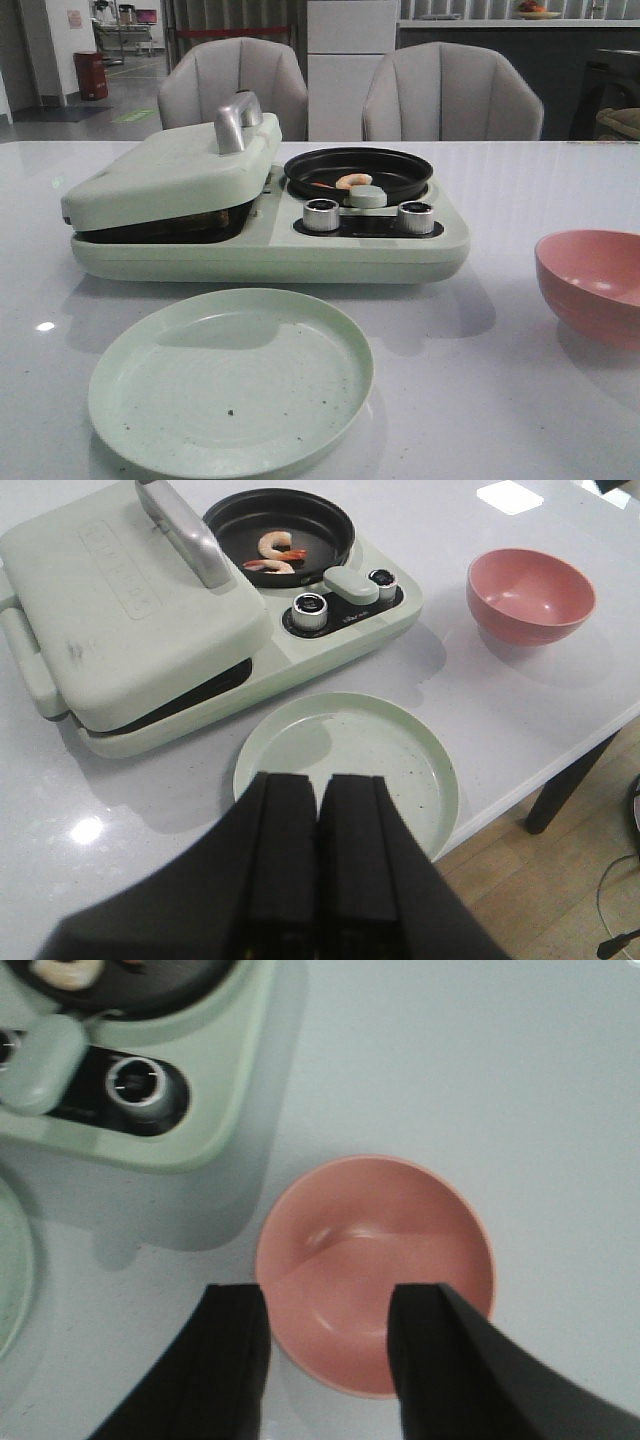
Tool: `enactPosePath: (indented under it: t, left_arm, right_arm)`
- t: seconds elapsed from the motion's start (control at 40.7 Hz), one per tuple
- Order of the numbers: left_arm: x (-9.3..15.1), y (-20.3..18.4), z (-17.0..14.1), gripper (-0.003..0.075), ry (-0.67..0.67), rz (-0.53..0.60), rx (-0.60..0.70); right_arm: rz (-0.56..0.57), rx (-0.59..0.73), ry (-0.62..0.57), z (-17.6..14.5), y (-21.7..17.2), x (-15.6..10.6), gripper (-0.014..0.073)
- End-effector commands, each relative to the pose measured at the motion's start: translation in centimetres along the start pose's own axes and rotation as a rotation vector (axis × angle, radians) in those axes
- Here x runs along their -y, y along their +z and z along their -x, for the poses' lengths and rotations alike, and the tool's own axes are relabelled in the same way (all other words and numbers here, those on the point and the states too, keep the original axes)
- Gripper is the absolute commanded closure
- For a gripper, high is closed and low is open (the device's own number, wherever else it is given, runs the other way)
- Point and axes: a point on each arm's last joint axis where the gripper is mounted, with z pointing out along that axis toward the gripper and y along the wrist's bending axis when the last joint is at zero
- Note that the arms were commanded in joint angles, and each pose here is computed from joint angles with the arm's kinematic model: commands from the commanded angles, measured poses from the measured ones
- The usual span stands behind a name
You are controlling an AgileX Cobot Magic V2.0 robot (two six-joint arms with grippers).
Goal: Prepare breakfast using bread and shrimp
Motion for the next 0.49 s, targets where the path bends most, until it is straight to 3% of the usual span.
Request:
enactPosePath:
  t: [0.0,0.27,0.466]
  left_arm:
    - [0.2,-0.5,1.4,0.0619,-0.008,-0.011,0.097]
    - [0.2,-0.5,1.4,0.0619,-0.008,-0.011,0.097]
    - [0.2,-0.5,1.4,0.0619,-0.008,-0.011,0.097]
  right_arm:
    - [0.006,0.138,-0.071,-0.5,-4.1,-0.5,0.0183]
    - [-0.028,0.142,-0.046,-6.4,-9.9,0.5,0.0183]
    - [0.008,0.159,-0.019,-10.5,-11.3,0.6,0.0183]
